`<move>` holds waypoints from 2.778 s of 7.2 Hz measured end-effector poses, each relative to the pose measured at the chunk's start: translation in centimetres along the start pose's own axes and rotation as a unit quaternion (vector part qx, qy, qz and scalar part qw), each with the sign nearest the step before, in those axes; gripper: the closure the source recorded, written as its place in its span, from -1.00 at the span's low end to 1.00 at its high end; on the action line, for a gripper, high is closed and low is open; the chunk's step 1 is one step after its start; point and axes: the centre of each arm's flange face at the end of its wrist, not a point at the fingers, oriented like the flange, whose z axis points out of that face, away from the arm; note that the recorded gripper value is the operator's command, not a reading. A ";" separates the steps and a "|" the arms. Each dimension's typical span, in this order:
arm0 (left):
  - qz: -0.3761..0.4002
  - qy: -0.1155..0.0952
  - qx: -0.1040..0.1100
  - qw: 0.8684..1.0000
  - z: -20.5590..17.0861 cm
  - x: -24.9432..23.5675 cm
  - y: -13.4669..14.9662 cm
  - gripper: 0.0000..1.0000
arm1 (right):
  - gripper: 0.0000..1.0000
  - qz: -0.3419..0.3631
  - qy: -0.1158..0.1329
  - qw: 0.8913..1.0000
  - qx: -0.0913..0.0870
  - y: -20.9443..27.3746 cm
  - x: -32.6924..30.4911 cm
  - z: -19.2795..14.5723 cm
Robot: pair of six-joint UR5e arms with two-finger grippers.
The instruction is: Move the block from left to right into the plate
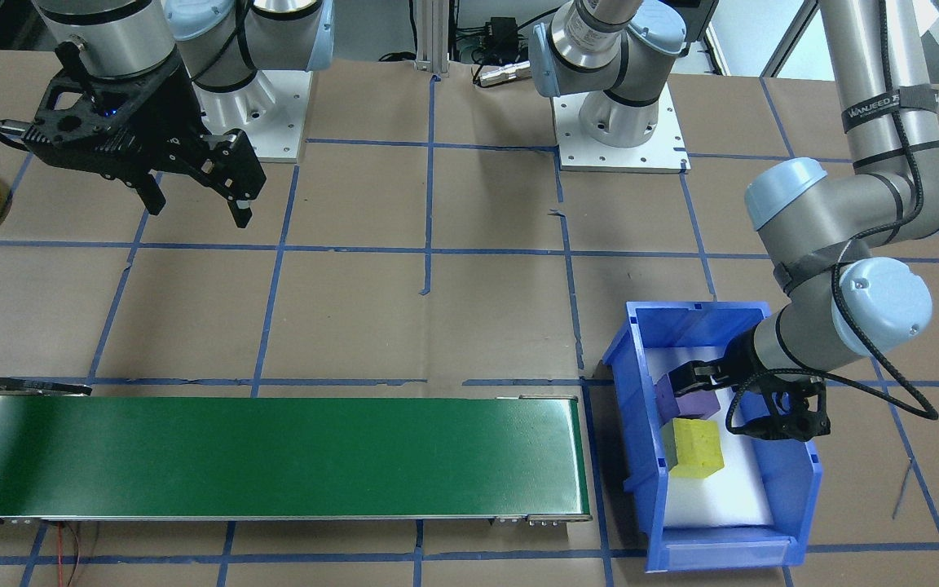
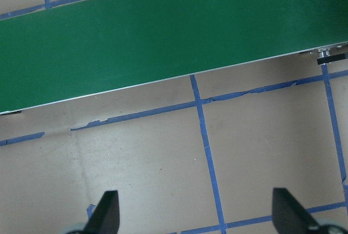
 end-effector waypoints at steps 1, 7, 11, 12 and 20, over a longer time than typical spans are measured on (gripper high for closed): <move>-0.003 0.003 0.001 1.000 -0.1 -0.3 0.0 -0.84 | -1.00 0.000 0.000 1.000 0.000 0.0 0.0 0.0; -0.045 0.042 -0.008 0.998 1.1 0.0 -0.1 -0.84 | -1.00 -0.001 0.002 1.000 0.000 0.1 0.0 0.0; -0.035 0.052 -0.017 0.998 2.4 0.2 0.1 0.75 | -1.00 -0.001 0.002 1.000 0.000 0.0 0.0 0.0; -0.031 0.048 -0.011 0.998 1.4 0.1 0.2 0.75 | -1.00 0.000 0.001 1.000 0.000 0.0 0.0 0.0; 0.019 -0.001 0.082 0.996 -15.3 10.9 7.5 0.74 | -1.00 0.001 -0.001 1.000 0.000 -0.1 0.1 0.0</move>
